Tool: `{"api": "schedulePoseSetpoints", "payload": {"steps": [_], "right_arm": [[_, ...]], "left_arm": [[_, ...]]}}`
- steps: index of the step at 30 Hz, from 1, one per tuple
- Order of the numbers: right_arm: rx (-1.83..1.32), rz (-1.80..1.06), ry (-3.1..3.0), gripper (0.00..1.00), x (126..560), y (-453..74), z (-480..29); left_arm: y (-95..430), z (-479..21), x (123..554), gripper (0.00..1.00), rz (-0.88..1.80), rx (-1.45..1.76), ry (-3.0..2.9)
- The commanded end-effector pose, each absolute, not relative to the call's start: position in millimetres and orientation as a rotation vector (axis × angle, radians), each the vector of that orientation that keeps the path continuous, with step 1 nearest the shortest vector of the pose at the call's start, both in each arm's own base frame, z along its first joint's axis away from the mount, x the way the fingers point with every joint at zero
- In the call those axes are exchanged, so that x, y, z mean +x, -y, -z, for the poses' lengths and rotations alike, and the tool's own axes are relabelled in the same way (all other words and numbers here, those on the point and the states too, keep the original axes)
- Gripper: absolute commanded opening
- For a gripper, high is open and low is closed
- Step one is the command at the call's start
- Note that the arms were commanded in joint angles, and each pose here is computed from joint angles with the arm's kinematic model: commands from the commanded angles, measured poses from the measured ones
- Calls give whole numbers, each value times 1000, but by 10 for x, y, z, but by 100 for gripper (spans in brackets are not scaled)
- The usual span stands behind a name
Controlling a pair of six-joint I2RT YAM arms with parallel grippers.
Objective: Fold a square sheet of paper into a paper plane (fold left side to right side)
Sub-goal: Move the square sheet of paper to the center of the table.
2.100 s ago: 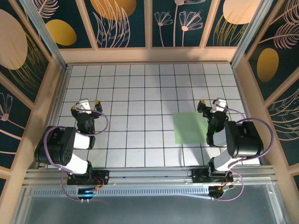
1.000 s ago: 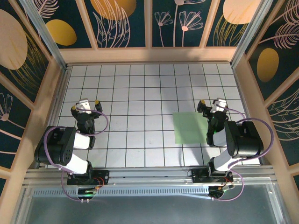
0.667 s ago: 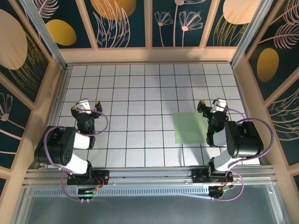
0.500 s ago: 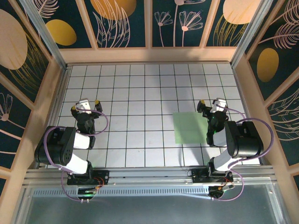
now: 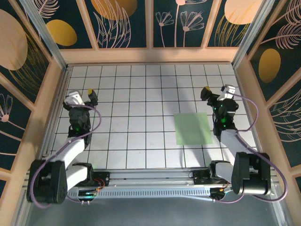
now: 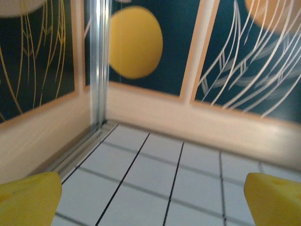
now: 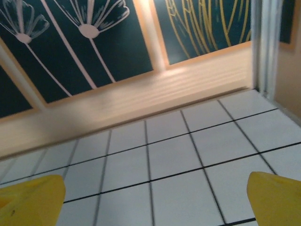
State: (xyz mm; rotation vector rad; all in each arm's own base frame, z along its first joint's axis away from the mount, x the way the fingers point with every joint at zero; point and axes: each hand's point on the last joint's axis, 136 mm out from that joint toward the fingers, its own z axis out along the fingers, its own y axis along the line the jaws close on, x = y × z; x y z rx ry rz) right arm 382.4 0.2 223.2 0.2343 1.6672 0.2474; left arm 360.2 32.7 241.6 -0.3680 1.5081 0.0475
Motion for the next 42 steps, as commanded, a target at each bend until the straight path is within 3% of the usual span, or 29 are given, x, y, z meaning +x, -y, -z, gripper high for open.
{"api": "schedulePoseSetpoints", "payload": {"steps": [1, 10, 18, 31, 42], "right_arm": [[315, -491, -1901, 98, 3726, -280, -1942], [288, -935, -2353, 89, 3211, -1095, -1319], [237, -954, -2633, 84, 2751, -1355, -678], [199, -1013, -2720, 82, 2689, -1666, -348], [207, -1148, -2628, 80, 3036, -2336, -476]], "left_arm": [[-225, -2166, 3554, 99, 130, -515, -1700], [716, -1818, 3495, 99, 688, -445, -1988], [1572, -1432, 3275, 99, 922, -349, -2126], [1603, -1406, 3320, 99, 827, -334, -2147], [1543, -1417, 3340, 99, 773, -343, -2157]]}}
